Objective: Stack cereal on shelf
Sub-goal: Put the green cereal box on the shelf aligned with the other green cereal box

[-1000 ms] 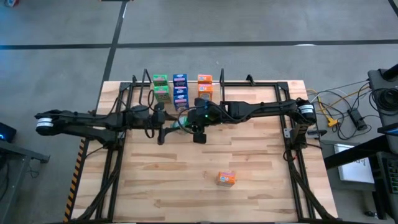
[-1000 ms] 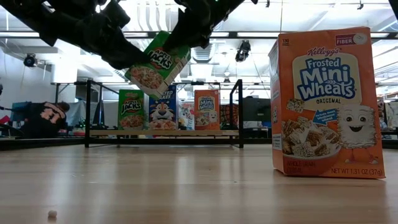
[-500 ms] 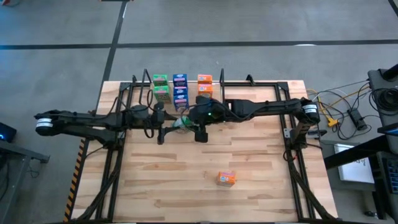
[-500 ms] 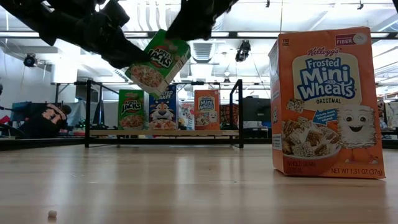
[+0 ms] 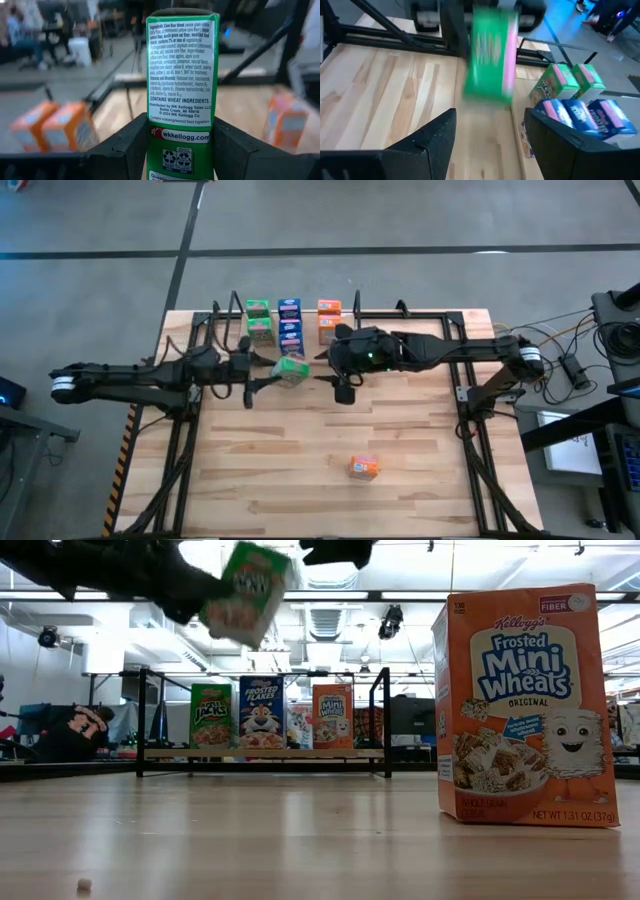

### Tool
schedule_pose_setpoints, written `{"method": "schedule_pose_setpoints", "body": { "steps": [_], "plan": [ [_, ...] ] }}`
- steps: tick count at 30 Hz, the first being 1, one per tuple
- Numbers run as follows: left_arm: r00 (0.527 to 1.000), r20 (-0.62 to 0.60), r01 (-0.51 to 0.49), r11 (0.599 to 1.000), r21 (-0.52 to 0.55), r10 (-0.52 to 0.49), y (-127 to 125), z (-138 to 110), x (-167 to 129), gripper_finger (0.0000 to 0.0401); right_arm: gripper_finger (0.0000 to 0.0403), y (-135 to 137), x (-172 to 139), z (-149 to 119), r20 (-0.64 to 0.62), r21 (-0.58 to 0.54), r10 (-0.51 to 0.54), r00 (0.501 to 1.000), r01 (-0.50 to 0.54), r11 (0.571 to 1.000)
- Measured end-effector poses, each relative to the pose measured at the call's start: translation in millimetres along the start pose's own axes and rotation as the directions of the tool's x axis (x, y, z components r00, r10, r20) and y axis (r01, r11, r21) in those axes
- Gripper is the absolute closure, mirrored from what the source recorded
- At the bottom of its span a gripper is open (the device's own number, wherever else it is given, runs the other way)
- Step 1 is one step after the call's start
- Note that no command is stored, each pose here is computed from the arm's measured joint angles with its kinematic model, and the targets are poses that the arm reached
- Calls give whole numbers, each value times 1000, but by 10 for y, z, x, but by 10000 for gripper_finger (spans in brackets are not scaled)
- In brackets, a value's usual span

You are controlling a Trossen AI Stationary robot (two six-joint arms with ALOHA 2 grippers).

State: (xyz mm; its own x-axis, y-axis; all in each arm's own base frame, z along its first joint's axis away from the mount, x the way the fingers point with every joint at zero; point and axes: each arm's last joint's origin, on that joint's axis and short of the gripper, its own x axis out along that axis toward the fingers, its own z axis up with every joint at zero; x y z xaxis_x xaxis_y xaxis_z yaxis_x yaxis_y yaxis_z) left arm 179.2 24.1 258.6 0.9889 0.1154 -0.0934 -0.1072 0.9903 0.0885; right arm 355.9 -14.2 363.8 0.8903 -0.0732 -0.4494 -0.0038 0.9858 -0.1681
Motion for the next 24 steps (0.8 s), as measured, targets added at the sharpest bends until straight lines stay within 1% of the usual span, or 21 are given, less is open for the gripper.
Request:
{"method": "schedule_pose_setpoints", "body": {
  "steps": [3, 6, 9, 12, 15, 19, 22, 24],
  "plan": [
    [996, 82, 35, 999, 5, -36, -31, 91, -82, 239, 179, 45, 22, -171, 36, 3, -3, 999, 3, 1000],
    [987, 157, 44, 999, 9, -45, -53, 156, -142, 239, 179, 87, 100, -357, 150, 16, -15, 989, 13, 1000],
    [970, 240, 44, 999, 12, -46, -64, 193, -162, 239, 179, 140, 238, -583, 265, 18, -15, 964, 11, 1000],
    [959, 282, 40, 999, 8, -41, -64, 200, -166, 239, 179, 180, 320, -755, 377, 20, -6, 926, -2, 1000],
    [950, 309, 33, 999, -5, -30, -59, 220, -162, 239, 179, 199, 366, -831, 503, 36, -15, 864, -4, 999],
    [945, 326, 33, 999, -12, -27, -59, 228, -137, 239, 179, 215, 468, -888, 577, 48, -27, 817, 0, 999],
    [941, 337, 33, 999, -14, -26, -59, 234, -125, 239, 179, 221, 569, -901, 591, 47, -31, 806, 5, 999],
    [941, 338, 33, 999, -14, -26, -59, 231, -111, 239, 179, 224, 638, -906, 583, 47, -33, 811, 7, 999]
  ]
}}
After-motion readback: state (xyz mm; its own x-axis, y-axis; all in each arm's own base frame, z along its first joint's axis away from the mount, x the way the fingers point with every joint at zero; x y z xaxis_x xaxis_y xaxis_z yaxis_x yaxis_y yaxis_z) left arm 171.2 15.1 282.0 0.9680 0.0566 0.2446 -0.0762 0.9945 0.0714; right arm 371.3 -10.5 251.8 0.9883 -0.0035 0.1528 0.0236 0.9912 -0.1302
